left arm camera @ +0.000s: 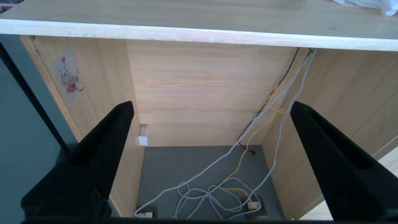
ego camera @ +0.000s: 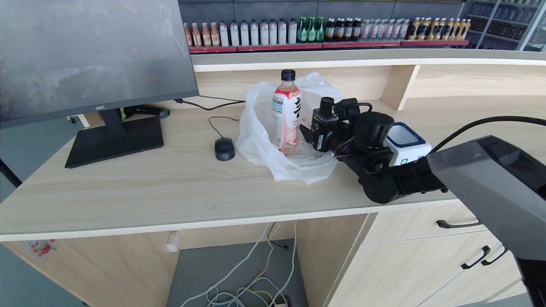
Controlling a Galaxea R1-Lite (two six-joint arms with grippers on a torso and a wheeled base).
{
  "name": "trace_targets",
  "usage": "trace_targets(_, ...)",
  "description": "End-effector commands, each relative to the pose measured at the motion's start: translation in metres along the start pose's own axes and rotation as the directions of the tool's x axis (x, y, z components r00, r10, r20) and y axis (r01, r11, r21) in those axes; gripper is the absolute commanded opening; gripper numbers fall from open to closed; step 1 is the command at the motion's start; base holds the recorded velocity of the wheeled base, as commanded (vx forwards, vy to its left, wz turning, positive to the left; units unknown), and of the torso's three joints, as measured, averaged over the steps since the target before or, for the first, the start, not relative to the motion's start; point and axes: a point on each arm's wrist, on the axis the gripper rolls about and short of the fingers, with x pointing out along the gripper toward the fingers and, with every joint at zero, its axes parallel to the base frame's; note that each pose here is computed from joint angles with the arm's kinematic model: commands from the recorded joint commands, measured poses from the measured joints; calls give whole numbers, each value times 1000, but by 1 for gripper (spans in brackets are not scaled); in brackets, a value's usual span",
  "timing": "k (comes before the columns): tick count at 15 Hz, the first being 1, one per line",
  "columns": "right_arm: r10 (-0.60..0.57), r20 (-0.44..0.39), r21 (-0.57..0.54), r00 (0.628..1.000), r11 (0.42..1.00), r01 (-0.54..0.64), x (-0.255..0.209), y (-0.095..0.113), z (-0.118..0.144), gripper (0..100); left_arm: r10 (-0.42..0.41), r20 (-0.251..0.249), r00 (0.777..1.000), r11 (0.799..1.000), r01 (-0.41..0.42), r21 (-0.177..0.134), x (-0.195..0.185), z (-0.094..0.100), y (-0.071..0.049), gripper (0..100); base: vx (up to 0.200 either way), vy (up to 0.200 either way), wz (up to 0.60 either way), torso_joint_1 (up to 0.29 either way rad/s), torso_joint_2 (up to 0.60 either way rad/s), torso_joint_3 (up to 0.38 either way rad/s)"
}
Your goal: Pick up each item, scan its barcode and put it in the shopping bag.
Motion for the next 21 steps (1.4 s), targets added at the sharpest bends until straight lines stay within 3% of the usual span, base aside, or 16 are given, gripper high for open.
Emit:
trace_targets(1,0,15,1,1000,1000,0,-2,0,4,100,-1,1,1000,1000,1,0,0,0,0,100,0,0,0,0,0,0)
trace_targets(6,-14,88,6,996,1000,13,-19,-2,33,100,0,1,1000,1000,0,0,0,0,0,100,0,0,0,0,0,0)
trace_targets(10,-39,104,11,994,999,38,-73,-5,53,100,-1,1,1000,1000,1,0,0,0,0,100,0,0,0,0,0,0)
trace_targets(14,-117,107,21,987,993,116,-180,-12,72,100,0,1,1000,1000,0,0,0,0,0,100,0,0,0,0,0,0)
trace_targets(18,-159,84,8,984,987,159,-295,-16,68,100,0,1,1000,1000,0,0,0,0,0,100,0,0,0,0,0,0)
trace_targets(20,-161,90,-29,983,986,164,-340,-18,67,100,0,1,1000,1000,0,0,0,0,0,100,0,0,0,0,0,0)
trace_targets(21,-164,132,-46,978,984,171,-367,-19,75,100,0,1,1000,1000,0,0,0,0,0,100,0,0,0,0,0,0)
